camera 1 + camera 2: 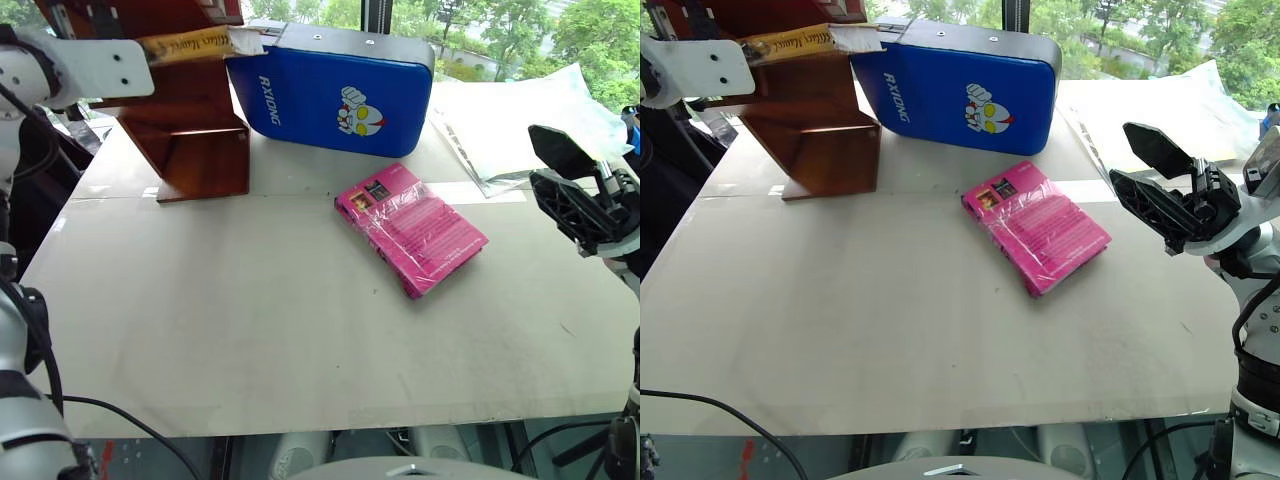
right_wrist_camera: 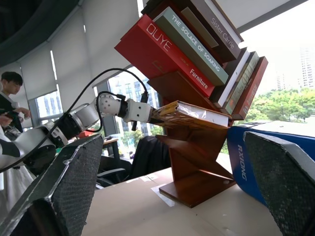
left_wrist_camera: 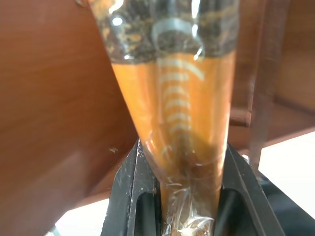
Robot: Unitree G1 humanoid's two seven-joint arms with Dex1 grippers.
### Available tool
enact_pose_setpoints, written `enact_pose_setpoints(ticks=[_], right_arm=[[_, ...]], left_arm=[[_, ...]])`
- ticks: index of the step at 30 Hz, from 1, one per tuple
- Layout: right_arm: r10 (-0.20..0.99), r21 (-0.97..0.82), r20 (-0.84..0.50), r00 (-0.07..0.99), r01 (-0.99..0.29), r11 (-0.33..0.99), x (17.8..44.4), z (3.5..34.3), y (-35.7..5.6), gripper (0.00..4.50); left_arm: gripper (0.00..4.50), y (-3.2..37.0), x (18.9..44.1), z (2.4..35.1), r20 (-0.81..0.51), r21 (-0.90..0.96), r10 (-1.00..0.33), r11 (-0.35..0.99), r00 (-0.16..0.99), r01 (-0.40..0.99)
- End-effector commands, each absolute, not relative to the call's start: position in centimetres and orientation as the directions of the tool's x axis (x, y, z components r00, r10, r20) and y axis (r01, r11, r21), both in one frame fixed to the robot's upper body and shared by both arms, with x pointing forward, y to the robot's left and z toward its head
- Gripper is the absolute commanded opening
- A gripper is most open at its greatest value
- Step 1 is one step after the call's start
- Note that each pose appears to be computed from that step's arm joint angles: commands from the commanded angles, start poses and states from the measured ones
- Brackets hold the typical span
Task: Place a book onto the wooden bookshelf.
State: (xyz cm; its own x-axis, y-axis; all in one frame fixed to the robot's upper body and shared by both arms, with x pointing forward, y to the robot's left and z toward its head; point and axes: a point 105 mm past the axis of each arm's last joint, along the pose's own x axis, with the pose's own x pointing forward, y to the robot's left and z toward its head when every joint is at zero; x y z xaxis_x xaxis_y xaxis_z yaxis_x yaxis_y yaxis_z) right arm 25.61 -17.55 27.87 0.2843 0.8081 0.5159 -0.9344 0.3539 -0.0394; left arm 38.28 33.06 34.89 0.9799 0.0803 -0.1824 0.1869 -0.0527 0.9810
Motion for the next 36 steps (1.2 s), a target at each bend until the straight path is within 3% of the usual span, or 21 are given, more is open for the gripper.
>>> enact_pose_setpoints(ticks=[1, 9, 12, 16, 20, 24, 27, 29, 32, 36], right_arm=[[0.808, -0.074, 0.52, 0.277, -0.928, 0.366, 25.2, 28.3, -17.8, 4.5], [0.812, -0.073, 0.488, 0.321, -0.912, 0.404, 25.2, 27.5, -18.3, 4.5], [0.818, -0.076, 0.452, 0.355, -0.899, 0.432, 25.1, 26.7, -18.7, 4.5], [0.826, -0.059, 0.393, 0.404, -0.885, 0.461, 24.6, 25.4, -19.5, 4.5], [0.83, -0.017, 0.293, 0.474, -0.865, 0.501, 24.0, 22.4, -20.9, 4.5], [0.82, 0.021, 0.212, 0.531, -0.842, 0.54, 23.6, 19.4, -22.0, 4.5], [0.781, -0.012, 0.083, 0.619, -0.783, 0.622, 23.7, 15.8, -23.5, 4.5], [0.745, -0.075, -0.007, 0.667, -0.743, 0.665, 23.8, 13.8, -24.5, 4.5], [0.67, -0.146, -0.096, 0.736, -0.677, 0.722, 23.7, 11.1, -25.9, 4.5], [0.596, -0.201, -0.153, 0.789, -0.615, 0.763, 23.8, 8.9, -27.0, 4.5]], left_arm=[[0.88, 33.9, 37.9, 35.8, -0.141, 0.989, 0.117, -0.03, 0.983, 0.146], [4.46, 35.0, 37.9, 36.0, -0.105, 0.994, 0.194, -0.006, 0.975, 0.108], [4.46, 35.2, 37.7, 35.4, -0.121, 0.992, 0.203, 0.045, 0.972, 0.114], [4.46, 31.8, 37.1, 35.2, -0.15, 0.964, 0.048, 0.227, 0.987, 0.136], [4.46, 25.9, 35.9, 35.1, -0.136, 0.865, -0.242, 0.444, 0.961, 0.235], [4.46, 19.9, 33.3, 33.3, -0.126, 0.616, -0.579, 0.591, 0.806, 0.521], [4.46, 16.4, 30.6, 28.5, -0.18, 0.365, -0.753, 0.547, 0.633, 0.754], [4.46, 15.8, 29.5, 25.4, -0.205, 0.252, -0.779, 0.542, 0.592, 0.801], [4.46, 15.2, 28.8, 19.6, -0.201, 0.059, -0.763, 0.617, 0.615, 0.785], [4.46, 16.2, 28.0, 13.9, -0.216, 0.022, -0.662, 0.731, 0.717, 0.682]])
